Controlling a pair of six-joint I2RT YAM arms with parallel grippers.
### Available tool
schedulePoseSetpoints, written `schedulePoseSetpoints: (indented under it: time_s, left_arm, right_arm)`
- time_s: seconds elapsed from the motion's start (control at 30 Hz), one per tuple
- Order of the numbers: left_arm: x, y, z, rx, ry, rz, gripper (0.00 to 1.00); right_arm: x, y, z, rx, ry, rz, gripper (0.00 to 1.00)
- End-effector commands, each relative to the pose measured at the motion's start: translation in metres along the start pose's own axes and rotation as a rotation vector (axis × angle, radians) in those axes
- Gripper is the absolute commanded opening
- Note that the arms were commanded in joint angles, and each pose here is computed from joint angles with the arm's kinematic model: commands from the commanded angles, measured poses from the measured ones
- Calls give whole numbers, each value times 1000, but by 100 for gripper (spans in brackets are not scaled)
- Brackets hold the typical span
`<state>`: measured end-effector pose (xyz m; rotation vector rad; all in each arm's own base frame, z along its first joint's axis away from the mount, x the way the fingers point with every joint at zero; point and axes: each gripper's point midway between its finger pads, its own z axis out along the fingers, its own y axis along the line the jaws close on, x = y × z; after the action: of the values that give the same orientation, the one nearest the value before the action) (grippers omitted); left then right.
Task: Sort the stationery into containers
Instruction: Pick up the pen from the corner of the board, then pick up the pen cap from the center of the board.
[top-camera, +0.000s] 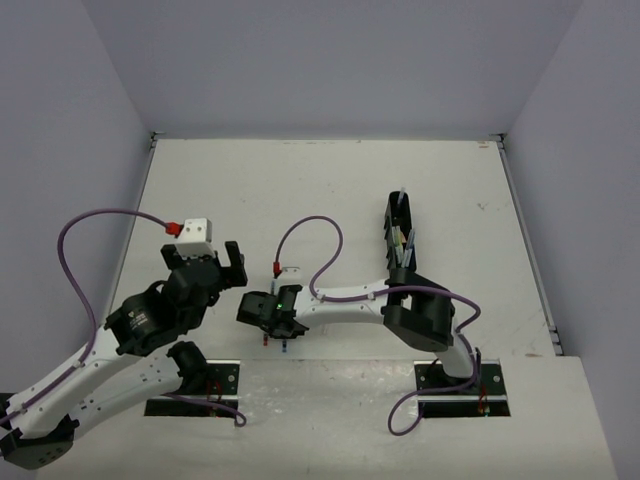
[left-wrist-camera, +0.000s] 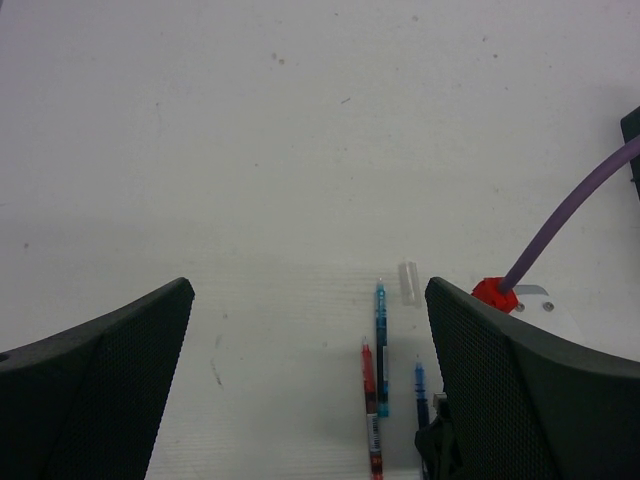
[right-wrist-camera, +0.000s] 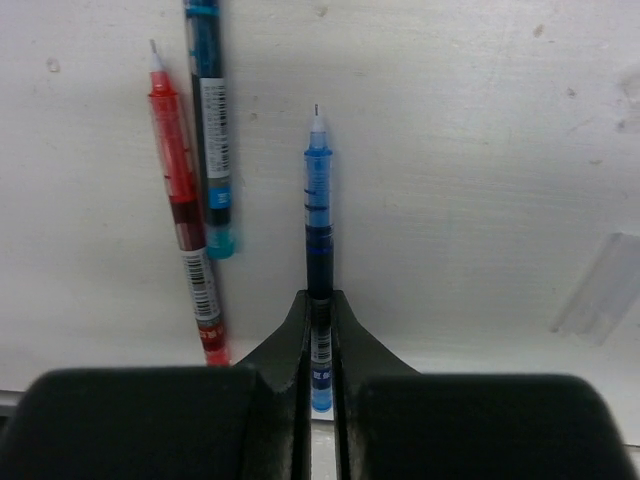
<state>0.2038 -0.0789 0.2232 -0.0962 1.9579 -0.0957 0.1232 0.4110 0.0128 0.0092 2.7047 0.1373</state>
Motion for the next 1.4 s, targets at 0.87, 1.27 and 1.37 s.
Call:
schedulePoseSetpoints:
  time_s: [0.87, 1.27, 1.37]
  left_arm:
    - [100, -104, 143, -172, 457, 6, 70]
    - [157, -99, 148, -144, 591, 55, 35]
    - [165, -97, 149, -146, 600, 64, 33]
  right_arm:
    - [-128, -148, -173, -312, -418, -9, 0]
    - [-126, -141, -164, -310, -412, -17, 0]
    - [-126, -137, -163, -314, -403, -23, 0]
